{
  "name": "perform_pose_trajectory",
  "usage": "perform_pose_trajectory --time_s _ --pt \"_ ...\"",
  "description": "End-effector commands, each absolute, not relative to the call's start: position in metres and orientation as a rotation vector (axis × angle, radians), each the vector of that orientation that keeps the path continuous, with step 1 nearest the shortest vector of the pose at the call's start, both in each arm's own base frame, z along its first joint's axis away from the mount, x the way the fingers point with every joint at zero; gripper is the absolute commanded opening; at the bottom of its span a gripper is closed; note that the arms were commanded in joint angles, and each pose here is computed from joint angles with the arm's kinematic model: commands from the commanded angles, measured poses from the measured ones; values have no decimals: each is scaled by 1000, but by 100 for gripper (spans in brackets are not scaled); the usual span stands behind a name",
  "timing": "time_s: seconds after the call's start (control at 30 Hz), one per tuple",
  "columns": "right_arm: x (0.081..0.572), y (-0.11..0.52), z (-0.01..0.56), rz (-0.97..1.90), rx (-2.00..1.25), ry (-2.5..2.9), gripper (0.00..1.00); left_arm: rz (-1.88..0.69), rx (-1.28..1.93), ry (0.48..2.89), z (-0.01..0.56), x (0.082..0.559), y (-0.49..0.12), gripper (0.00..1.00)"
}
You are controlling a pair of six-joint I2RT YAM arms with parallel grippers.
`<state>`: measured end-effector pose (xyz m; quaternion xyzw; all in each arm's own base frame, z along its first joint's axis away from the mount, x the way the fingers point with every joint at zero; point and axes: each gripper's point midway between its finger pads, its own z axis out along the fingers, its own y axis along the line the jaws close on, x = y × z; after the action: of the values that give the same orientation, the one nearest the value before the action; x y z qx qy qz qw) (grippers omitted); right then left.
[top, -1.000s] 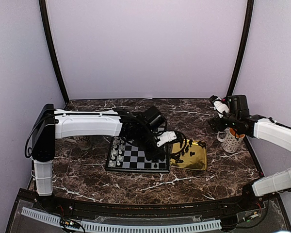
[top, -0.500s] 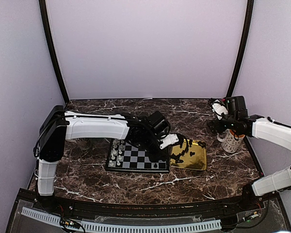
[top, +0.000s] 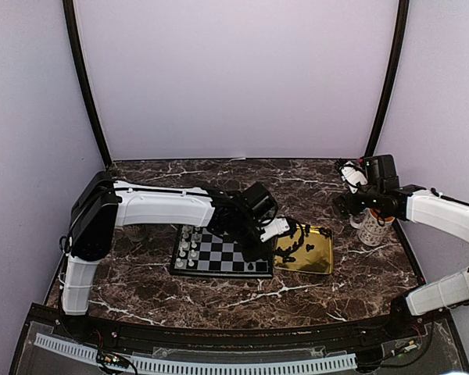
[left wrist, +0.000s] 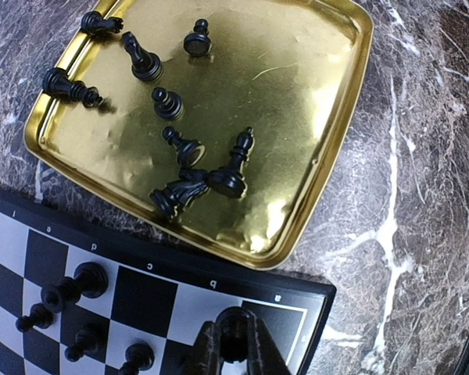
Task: Set up the chess pieces on the board
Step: Place the rook at h8.
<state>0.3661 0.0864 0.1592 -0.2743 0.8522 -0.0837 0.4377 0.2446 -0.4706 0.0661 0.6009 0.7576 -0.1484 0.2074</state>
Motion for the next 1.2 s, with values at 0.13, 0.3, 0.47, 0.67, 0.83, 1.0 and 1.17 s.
perform_pose_trajectory --time_s 0.13,0.3,0.47,0.67,0.83,1.0,1.17 --pt "368 88 163 -204 -693 2098 100 -476 1807 2119 69 221 -462 6" --pt "368 88 162 -201 -697 2101 100 -491 1811 2129 68 217 -460 6" --pt "367 88 162 -203 -701 2103 100 -534 1796 2108 68 216 -466 7" --pt "367 88 161 -206 -701 2107 100 -544 1788 2105 67 217 -468 8" --pt "367 88 159 -207 -706 2111 100 -517 1786 2126 61 217 -464 8" --pt "367 89 158 -202 -711 2114 100 -486 1770 2138 58 221 -461 10" --pt "367 88 157 -203 -714 2120 100 -459 1752 2136 57 225 -461 12"
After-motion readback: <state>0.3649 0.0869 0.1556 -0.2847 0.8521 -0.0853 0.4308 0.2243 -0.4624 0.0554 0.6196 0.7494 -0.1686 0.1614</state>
